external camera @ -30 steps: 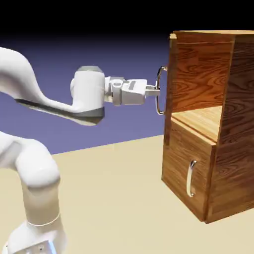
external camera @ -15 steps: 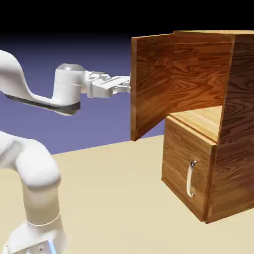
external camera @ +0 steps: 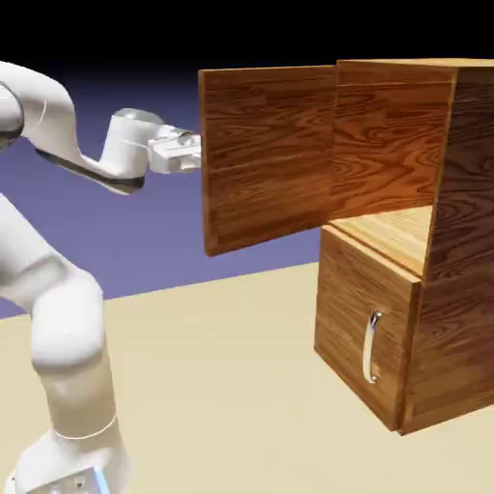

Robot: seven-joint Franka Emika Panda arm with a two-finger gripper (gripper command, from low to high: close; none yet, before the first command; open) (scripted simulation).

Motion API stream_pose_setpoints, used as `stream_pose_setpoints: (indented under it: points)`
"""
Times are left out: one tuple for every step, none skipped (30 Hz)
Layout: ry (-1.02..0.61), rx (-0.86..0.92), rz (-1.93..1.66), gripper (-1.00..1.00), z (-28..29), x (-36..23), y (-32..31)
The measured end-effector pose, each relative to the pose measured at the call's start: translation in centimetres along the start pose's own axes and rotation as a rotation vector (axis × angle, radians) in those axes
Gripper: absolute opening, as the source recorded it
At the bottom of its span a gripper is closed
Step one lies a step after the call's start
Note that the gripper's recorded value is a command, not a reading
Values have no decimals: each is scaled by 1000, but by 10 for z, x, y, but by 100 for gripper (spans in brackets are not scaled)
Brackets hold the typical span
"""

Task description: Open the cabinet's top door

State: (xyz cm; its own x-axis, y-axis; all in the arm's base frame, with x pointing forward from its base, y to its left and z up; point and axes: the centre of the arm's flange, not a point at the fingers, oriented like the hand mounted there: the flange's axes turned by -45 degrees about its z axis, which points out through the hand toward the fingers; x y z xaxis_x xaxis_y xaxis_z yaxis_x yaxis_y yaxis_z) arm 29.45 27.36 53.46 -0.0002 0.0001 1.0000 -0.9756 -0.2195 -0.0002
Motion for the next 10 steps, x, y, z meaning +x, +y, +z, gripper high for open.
stream_pose_setpoints:
  points:
    - [0, -18, 0, -100, -5, 0, -3]
    - [0, -35, 0, -100, -9, 0, -5]
    - [0, -50, 0, -100, -13, 0, -8]
    - [0, -64, 0, -100, -16, 0, -10]
    - [0, -76, 0, -100, -19, 0, -12]
    - [0, -88, 0, -100, -22, 0, -14]
    - [0, -97, 0, -100, -25, 0, -15]
    - [-1, -107, 0, -100, -27, 0, -17]
    - [0, -117, 0, -100, -29, 0, -19]
    - [0, -127, 0, -100, -31, 0, -20]
